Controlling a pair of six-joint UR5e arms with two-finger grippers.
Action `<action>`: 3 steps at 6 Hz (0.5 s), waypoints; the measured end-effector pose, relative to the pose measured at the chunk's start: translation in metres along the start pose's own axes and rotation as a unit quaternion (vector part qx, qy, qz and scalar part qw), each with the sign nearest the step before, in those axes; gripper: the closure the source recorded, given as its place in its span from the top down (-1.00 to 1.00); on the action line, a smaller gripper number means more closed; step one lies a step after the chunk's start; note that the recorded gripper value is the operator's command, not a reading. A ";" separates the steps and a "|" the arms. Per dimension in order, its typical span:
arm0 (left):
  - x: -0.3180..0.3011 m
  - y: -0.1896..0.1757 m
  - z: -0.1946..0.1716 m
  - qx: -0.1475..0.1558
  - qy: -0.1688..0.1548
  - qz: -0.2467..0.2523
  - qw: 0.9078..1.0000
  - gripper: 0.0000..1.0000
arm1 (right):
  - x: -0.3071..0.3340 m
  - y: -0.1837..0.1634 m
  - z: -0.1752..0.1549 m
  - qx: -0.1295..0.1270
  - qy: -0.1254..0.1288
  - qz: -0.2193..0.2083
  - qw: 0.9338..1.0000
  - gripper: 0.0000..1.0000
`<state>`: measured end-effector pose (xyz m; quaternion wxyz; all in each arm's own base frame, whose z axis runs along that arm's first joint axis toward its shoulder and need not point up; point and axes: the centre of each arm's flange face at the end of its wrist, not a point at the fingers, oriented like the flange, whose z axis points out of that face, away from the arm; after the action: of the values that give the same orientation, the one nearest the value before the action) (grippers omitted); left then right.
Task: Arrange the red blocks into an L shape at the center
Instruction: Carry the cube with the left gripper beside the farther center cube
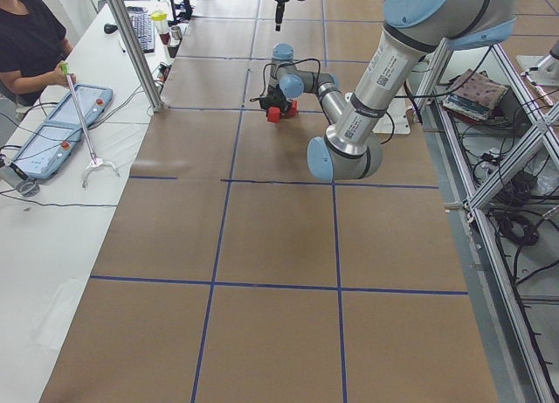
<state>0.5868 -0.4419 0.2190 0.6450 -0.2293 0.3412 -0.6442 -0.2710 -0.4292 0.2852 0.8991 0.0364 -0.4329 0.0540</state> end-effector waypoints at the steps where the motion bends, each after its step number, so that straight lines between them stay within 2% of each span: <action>1: 0.000 0.003 0.001 -0.001 -0.006 -0.001 1.000 -0.92 | 0.000 0.000 -0.001 0.000 0.000 0.000 1.000 1.00; 3: -0.008 0.007 0.005 -0.004 -0.021 0.001 1.000 -0.90 | -0.001 0.001 -0.002 0.001 -0.002 -0.001 1.000 1.00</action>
<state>0.5957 -0.4344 0.2183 0.6517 -0.2450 0.3300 -0.6374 -0.2700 -0.4279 0.2830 0.8981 0.0379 -0.4349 0.0531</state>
